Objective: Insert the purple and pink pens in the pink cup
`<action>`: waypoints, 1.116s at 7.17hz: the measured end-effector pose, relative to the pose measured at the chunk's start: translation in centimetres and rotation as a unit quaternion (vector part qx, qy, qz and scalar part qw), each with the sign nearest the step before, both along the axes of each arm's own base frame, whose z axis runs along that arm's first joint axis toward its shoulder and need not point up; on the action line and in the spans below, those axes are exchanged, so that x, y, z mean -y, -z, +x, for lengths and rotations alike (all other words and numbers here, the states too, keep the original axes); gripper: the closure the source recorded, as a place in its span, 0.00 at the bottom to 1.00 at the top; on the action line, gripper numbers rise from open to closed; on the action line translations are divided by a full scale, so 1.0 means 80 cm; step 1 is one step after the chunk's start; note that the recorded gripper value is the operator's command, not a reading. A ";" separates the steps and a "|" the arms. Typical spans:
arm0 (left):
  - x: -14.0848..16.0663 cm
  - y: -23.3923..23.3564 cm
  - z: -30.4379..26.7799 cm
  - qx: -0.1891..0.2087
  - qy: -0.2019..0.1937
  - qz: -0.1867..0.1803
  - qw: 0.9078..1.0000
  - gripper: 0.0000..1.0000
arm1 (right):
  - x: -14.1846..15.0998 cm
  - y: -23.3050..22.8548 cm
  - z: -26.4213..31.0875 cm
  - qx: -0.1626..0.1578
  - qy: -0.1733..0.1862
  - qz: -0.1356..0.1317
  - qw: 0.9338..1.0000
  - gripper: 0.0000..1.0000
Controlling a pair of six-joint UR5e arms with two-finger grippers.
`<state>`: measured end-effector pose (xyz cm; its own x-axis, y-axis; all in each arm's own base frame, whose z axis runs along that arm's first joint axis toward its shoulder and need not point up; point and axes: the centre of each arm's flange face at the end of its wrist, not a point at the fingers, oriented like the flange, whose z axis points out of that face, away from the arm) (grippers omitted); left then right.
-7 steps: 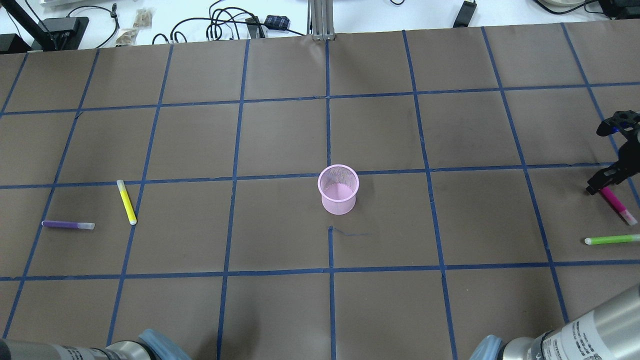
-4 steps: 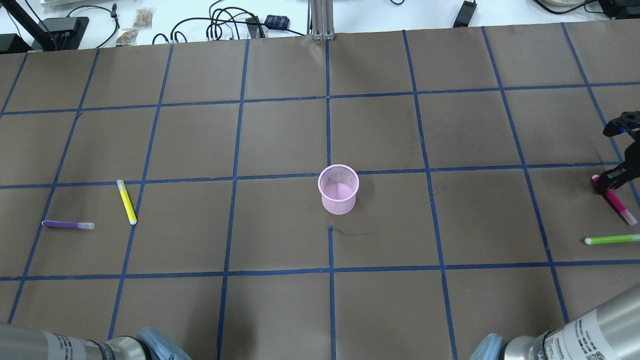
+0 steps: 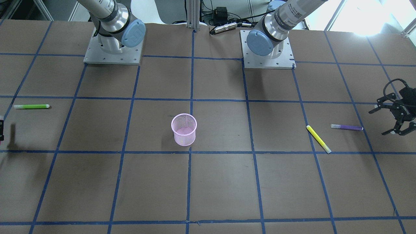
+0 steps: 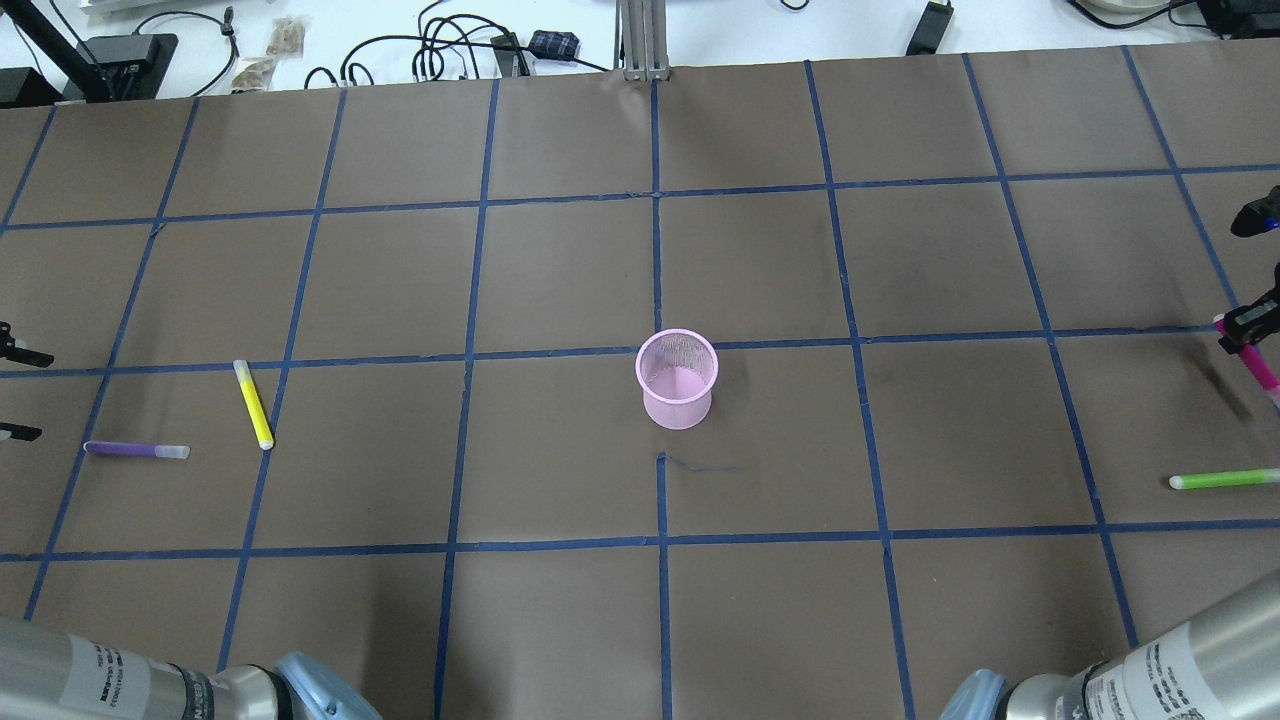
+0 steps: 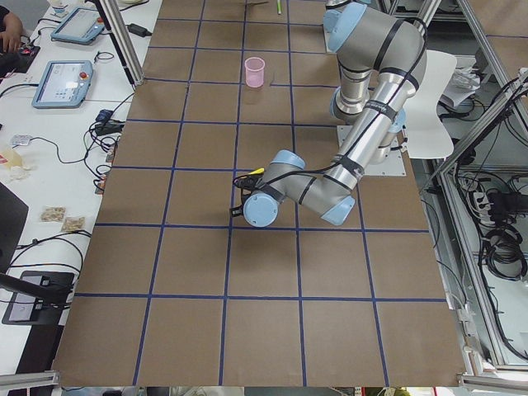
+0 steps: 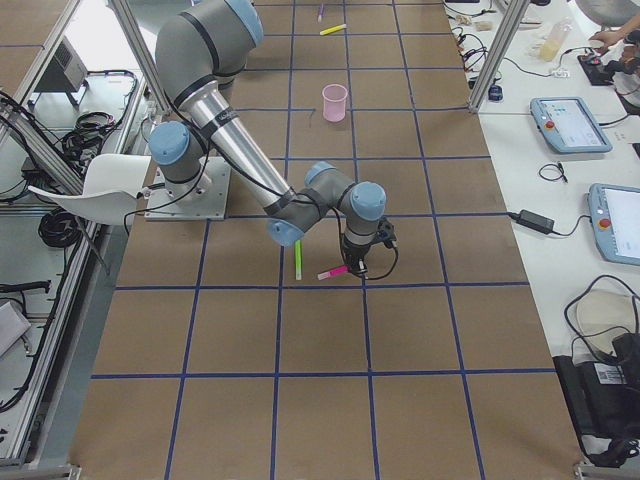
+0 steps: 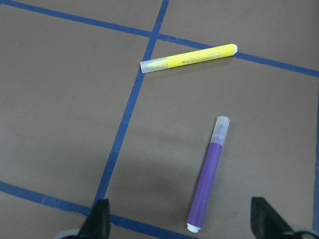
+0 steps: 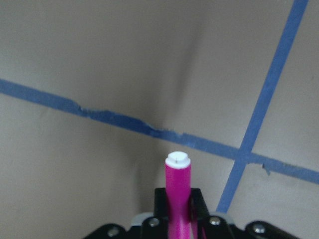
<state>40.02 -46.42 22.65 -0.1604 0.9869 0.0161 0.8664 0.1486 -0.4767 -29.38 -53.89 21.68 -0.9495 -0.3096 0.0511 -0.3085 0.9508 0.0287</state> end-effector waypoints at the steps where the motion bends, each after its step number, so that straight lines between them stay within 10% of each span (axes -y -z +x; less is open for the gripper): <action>1: -0.001 0.021 0.004 -0.003 0.021 0.009 1.000 0.00 | 0.020 -0.020 0.017 0.013 -0.012 -0.029 0.999 1.00; 5: -0.008 0.086 0.016 -0.006 0.090 0.042 0.995 0.11 | 0.065 -0.142 0.237 0.159 -0.106 -0.149 0.970 1.00; 8: -0.008 0.097 0.016 -0.012 0.103 0.041 0.994 0.63 | 0.024 -0.185 0.426 0.268 -0.195 -0.231 0.915 1.00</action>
